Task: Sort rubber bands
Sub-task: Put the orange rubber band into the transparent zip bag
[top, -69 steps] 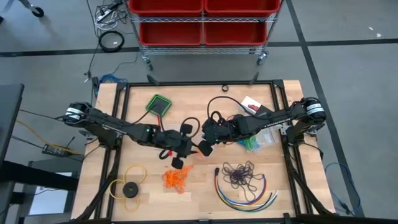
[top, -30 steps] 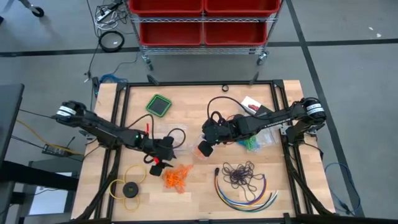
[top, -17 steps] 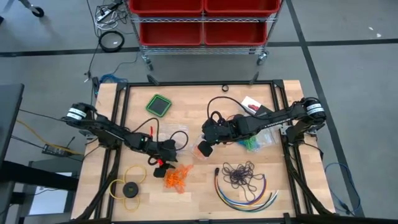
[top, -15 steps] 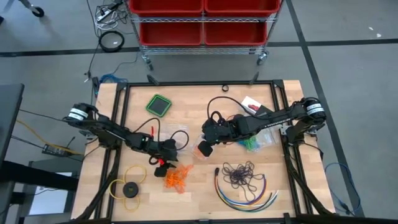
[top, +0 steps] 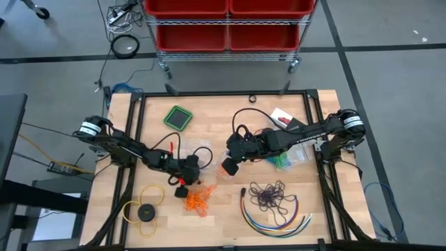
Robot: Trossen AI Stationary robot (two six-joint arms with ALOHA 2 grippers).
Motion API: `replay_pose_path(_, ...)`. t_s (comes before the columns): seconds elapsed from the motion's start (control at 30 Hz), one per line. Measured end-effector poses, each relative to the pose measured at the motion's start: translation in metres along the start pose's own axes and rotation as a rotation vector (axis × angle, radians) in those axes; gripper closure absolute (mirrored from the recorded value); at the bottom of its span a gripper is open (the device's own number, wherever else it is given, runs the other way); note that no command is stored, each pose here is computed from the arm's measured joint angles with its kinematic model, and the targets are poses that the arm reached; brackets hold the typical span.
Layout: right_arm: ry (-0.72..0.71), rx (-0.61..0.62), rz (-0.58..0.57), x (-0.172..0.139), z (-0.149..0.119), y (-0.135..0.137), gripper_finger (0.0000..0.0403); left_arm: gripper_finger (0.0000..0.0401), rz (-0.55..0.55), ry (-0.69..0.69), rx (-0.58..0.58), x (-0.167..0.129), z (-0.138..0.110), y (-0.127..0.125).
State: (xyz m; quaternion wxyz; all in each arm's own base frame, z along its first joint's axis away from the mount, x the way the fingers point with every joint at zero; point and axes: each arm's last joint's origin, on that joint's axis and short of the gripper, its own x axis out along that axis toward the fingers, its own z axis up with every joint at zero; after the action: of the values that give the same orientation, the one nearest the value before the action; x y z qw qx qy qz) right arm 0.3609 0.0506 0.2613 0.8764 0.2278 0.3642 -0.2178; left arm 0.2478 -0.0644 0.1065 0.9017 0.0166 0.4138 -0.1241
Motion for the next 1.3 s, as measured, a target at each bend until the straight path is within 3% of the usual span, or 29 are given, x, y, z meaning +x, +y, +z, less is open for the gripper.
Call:
replay_pose_path(0.23, 0.003, -0.001, -0.001, 0.0, 0.0, 0.0, 0.0403, 0.0398, 0.018, 0.002, 0.055, -0.012, 0.013, -0.001)
replay_pose_path(0.63, 0.003, -0.001, -0.001, 0.0, 0.0, 0.0, 0.0403, 0.04, 0.034, -0.227, 0.205, -0.073, 0.09, -0.017)
replay_pose_path(0.77, 0.002, -0.002, 0.001, 0.0, 0.0, 0.0, 0.0403, 0.04, 0.046, -0.244, 0.211, -0.084, 0.106, -0.019)
replay_pose_path(0.97, 0.004, -0.007, 0.001, 0.0, -0.001, 0.001, 0.0403, 0.0362, 0.076, -0.045, 0.133, -0.075, 0.089, -0.013)
replay_pose_path(1.13, -0.003, -0.009, 0.003, 0.0, 0.0, 0.001, 0.0403, 0.0317, 0.079, 0.038, 0.095, -0.054, 0.066, -0.011)
replay_pose_path(1.3, -0.007, -0.007, 0.005, 0.0, 0.0, 0.001, 0.0403, 0.0299, 0.077, 0.006, 0.084, -0.031, 0.051, -0.009)
